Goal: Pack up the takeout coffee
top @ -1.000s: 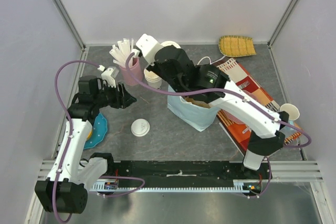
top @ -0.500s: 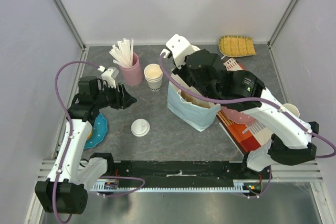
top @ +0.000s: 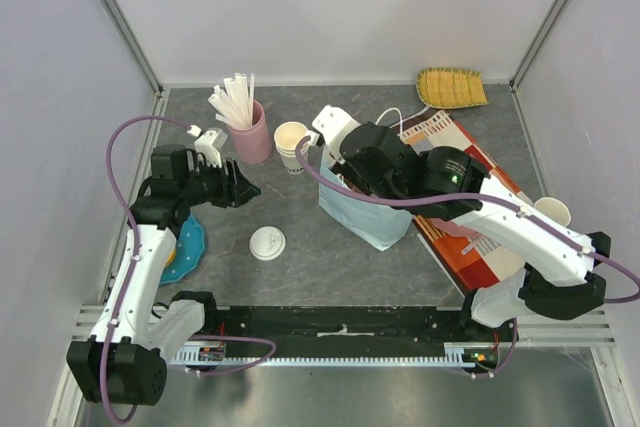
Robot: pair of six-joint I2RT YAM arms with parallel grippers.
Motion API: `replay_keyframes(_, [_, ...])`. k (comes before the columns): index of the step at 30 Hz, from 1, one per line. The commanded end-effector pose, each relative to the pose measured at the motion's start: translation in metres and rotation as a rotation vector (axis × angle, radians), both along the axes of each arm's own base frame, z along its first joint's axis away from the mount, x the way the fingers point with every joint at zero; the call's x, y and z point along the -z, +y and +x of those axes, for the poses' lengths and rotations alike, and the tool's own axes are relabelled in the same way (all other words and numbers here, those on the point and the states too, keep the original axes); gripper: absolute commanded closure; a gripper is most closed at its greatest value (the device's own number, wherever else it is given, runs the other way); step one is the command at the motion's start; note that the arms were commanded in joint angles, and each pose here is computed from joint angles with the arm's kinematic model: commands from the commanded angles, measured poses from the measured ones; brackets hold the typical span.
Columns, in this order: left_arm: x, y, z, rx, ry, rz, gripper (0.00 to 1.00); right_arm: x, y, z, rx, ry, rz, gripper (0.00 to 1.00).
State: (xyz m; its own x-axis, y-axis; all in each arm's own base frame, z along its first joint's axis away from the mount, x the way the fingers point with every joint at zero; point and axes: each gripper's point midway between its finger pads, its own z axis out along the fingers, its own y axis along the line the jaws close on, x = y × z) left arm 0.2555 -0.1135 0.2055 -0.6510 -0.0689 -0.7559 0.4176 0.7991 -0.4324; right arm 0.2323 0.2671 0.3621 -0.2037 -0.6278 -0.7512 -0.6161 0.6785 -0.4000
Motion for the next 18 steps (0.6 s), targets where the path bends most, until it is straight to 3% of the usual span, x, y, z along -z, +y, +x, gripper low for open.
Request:
replay_keyframes(1, [-0.007,-0.003,0.004,0.02,-0.03,-0.017,0.44,0.009,-0.014,-0.006,0.003,0.031,-0.003,1.0])
replay_keyframes(18, [-0.003,-0.004,0.0,0.027,-0.028,-0.018,0.44,0.091,-0.02,0.006,-0.05,0.204,-0.072,1.0])
